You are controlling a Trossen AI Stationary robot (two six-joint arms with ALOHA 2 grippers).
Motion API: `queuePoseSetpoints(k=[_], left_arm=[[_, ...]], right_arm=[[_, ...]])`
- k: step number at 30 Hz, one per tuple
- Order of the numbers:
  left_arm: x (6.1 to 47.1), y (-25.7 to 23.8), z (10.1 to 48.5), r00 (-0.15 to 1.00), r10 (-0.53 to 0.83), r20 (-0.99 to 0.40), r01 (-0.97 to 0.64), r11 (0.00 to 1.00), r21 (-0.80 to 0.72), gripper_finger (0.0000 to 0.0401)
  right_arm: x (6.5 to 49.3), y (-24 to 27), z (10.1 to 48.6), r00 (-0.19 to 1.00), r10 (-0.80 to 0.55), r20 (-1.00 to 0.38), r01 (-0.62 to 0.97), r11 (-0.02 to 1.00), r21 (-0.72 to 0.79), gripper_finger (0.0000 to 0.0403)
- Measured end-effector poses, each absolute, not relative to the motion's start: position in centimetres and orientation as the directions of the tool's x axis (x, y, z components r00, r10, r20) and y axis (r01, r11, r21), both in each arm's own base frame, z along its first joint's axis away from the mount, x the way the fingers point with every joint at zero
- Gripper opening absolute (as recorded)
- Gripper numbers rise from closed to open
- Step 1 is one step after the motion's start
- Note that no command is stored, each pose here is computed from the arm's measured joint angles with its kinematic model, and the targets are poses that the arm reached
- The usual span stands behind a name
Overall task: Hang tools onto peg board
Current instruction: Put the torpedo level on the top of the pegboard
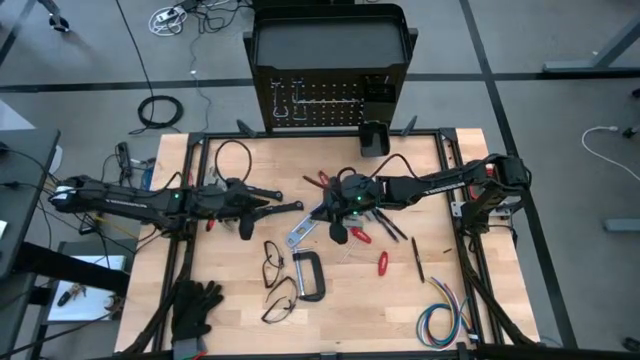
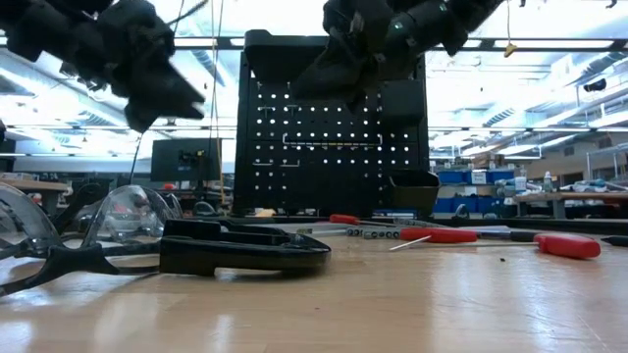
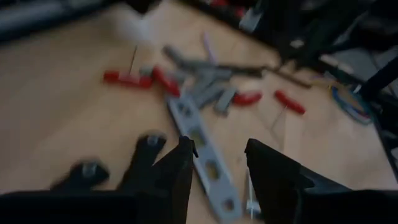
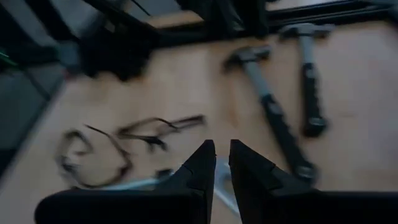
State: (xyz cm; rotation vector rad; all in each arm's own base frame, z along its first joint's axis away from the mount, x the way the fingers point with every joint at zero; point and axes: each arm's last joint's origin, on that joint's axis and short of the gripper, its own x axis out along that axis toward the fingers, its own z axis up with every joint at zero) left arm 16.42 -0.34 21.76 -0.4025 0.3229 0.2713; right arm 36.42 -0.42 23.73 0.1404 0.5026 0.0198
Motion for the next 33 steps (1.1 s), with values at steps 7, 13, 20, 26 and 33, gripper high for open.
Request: queuePoseSetpoints(k=[7,13,20,26,33], left_arm=[[16.7,-1.2,23.0,0.941,0.259,-0.219,-0.317,0.902,-0.293,0.0152],[16.3,-3.1,23.1,0.934,0.299,-0.196,-0.339,0.915,-0.22,0.0152],[15.5,-4.8,24.0,0.902,0.421,-0.098,-0.431,0.895,-0.12,0.0152],[15.5,-5.1,24.2,0.922,0.378,-0.085,-0.387,0.903,-0.188,0.0152],[15.6,-5.1,24.3,0.924,0.375,-0.073,-0.382,0.898,-0.217,0.0152]], right_arm=[[37.3,-1.0,26.6,0.897,-0.052,-0.439,0.07,0.997,0.026,0.006],[37.3,-1.4,27.3,0.873,-0.075,-0.482,0.073,0.997,-0.022,0.0046],[37.3,-0.9,27.1,0.863,-0.077,-0.499,0.036,0.995,-0.091,0.0036],[36.9,-0.4,25.6,0.782,-0.036,-0.623,-0.061,0.989,-0.134,0.0048],[39.9,-0.5,23.1,0.684,-0.033,-0.729,-0.15,0.971,-0.184,0.0089]])
